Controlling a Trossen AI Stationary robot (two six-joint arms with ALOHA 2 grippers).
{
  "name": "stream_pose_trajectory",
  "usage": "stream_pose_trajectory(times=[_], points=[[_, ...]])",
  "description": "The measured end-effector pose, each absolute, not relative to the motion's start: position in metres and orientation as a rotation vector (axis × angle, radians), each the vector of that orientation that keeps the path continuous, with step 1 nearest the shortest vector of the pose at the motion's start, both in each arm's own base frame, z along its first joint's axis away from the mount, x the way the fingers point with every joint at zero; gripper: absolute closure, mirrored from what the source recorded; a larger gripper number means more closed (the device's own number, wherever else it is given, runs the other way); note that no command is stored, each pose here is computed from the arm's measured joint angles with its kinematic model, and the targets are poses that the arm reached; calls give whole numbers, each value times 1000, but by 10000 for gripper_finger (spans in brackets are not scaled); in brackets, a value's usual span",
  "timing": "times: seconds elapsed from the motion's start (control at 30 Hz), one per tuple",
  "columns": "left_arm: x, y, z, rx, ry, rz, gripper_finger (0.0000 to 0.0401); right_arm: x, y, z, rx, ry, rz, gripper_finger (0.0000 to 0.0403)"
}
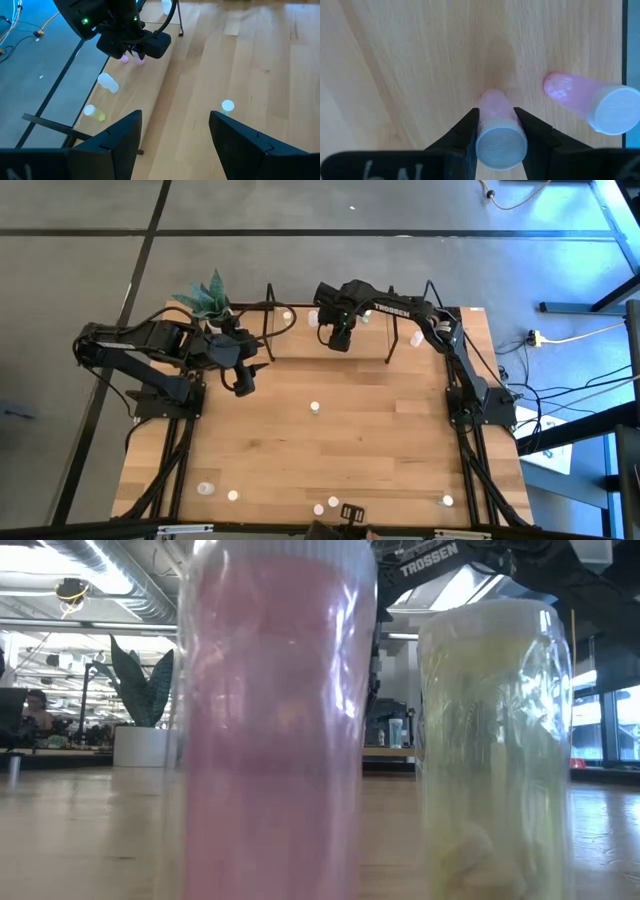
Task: Pick and place medicine bottles onto shelf by color
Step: Put the top pink pill bottle on the shelf aligned with the other pink pill bottle, then put the top blue pill bottle on the shelf aligned with other blue pill bottle
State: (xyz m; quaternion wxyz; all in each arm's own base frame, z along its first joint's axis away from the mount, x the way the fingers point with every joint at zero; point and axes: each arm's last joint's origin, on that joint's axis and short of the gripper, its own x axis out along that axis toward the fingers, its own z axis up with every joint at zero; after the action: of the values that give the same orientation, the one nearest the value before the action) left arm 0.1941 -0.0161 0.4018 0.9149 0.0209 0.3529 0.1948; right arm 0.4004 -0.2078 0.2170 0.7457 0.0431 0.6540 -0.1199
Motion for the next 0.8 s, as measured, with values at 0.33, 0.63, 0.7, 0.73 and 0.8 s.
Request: stream_pose_trajectory(times=[0.33,0.63,0.7,0.73,0.8], points=[[194,-16,402,43,727,401,175,401,-208,217,94,1432,-262,258],[194,-16,402,43,727,401,175,401,-208,216,92,1432,-265,197],[194,-16,402,43,727,401,175,401,-208,216,93,1432,-265,185],[194,-16,402,43,727,401,175,401,-208,216,95,1432,-267,180],[194,-16,402,43,727,401,175,400,-209,216,95,1432,-268,172]])
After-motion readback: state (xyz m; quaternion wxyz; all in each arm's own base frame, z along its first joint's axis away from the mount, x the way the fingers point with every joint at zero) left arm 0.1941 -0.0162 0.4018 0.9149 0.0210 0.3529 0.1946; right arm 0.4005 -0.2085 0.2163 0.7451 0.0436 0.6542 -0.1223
